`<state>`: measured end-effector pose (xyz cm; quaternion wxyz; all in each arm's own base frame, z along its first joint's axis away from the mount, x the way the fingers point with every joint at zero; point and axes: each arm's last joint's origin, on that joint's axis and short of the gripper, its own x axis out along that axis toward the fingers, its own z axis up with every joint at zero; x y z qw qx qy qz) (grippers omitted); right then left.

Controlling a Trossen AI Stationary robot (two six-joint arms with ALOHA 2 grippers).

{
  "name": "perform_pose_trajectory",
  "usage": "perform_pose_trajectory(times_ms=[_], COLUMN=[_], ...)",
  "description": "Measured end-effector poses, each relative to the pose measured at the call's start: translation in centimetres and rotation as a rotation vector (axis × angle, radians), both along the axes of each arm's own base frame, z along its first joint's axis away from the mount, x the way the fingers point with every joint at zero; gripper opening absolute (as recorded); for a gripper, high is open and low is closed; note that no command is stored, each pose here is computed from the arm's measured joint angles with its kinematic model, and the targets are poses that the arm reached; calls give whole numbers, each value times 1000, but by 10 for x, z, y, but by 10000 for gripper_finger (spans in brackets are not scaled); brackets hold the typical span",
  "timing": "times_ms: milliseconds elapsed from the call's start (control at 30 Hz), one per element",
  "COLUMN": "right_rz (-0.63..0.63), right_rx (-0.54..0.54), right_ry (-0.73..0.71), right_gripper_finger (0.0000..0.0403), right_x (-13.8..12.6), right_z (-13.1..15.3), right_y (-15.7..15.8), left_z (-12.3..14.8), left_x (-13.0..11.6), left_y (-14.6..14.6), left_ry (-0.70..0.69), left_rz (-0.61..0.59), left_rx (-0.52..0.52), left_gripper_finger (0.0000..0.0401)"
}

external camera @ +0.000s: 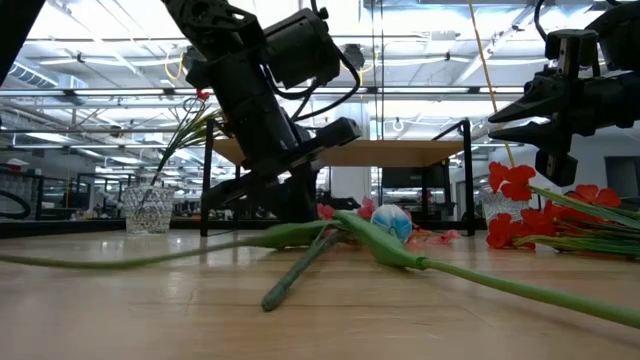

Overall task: Pick and place flowers into a vace then onto a shelf
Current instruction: Put the pink flower into the left transparent vase

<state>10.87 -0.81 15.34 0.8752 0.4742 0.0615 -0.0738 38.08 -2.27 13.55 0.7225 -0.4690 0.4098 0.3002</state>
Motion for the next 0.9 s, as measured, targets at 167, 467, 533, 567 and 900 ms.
perform_pose_trajectory(times_ms=[167, 467, 533, 567, 900], right_rz=[-1, 1, 2, 1, 0], right_rx=[8, -1, -4, -3, -2], right_ry=[-1, 3, 5, 7, 21], right_gripper_finger=[77, 77, 77, 77, 77], right_x=[0, 0, 0, 0, 1], right_z=[0, 0, 0, -1, -2], right_y=[0, 0, 0, 0, 0], left_z=[4, 59, 76, 82, 142], left_x=[0, -18, -24, -28, -72], left_y=[-4, -14, -14, -14, -18], left_ry=[-12, -108, -149, -153, -226], left_rz=[-46, -30, -14, -9, 12], left_rx=[-58, 43, 76, 95, 227], left_gripper_finger=[32, 27, 18, 15, 37])
